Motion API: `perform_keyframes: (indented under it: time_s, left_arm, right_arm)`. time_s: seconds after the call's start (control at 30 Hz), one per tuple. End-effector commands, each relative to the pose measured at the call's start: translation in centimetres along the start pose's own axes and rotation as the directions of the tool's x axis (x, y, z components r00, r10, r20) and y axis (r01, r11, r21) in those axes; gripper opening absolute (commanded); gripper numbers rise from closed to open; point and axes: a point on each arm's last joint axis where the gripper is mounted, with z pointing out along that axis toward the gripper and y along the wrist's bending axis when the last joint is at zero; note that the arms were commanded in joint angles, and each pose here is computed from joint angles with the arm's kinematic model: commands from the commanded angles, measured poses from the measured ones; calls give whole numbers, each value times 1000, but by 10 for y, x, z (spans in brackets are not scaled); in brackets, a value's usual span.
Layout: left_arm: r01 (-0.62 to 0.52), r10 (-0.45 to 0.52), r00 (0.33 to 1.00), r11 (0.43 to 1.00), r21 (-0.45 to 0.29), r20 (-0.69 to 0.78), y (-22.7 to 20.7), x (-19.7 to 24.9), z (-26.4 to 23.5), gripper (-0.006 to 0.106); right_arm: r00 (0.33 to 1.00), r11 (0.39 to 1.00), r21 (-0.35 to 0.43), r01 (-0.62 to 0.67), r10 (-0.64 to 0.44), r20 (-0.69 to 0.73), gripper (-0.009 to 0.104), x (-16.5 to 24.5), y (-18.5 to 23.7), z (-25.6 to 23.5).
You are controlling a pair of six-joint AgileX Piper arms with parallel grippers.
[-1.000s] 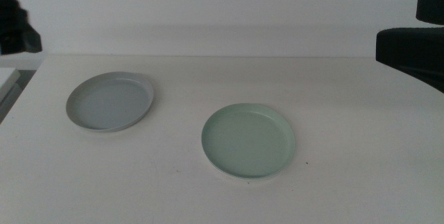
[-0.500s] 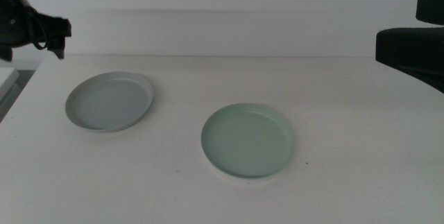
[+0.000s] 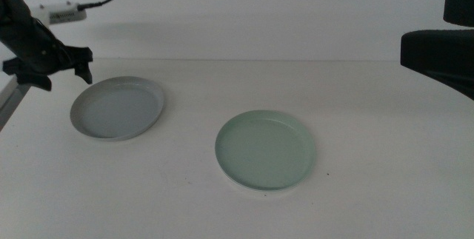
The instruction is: Stack the three bowls on top of each other.
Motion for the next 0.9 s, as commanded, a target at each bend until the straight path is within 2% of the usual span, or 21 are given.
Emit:
perform_keyframes:
  time_s: [0.0, 0.27, 0.37, 0.47, 0.57, 0.67, 0.77, 0.87]
  left_arm:
    - [9, -9, 1000, 1000, 14, 14, 0, -3, 10, 94]
    - [18, -17, 995, 1000, 8, -101, 6, 11, 53, 93]
    - [20, -19, 992, 1000, 7, -121, 6, 14, 60, 85]
    - [22, -22, 992, 1000, 5, -120, 7, 14, 61, 72]
    - [37, -36, 993, 999, 2, -109, 7, 13, 61, 52]
    - [104, -104, 989, 995, -5, -107, 8, 12, 61, 25]
    - [93, -92, 988, 996, 5, -128, 7, 14, 61, -2]
    - [61, -59, 990, 998, 18, -128, 5, 13, 53, -2]
  right_arm:
    - [1000, 1000, 3, -2, 2, 6, 86, 1, 0, 0]
    - [1000, 1000, 3, -2, 2, 6, 86, 1, 0, 0]
    - [1000, 1000, 3, -2, 2, 6, 86, 1, 0, 0]
    - [1000, 1000, 3, -2, 2, 6, 86, 1, 0, 0]
    - [1000, 1000, 3, -2, 2, 6, 86, 1, 0, 0]
    - [1000, 1000, 3, -2, 2, 6, 86, 1, 0, 0]
    - [1000, 1000, 3, -2, 2, 6, 86, 1, 0, 0]
    - [1000, 1000, 3, -2, 2, 6, 86, 1, 0, 0]
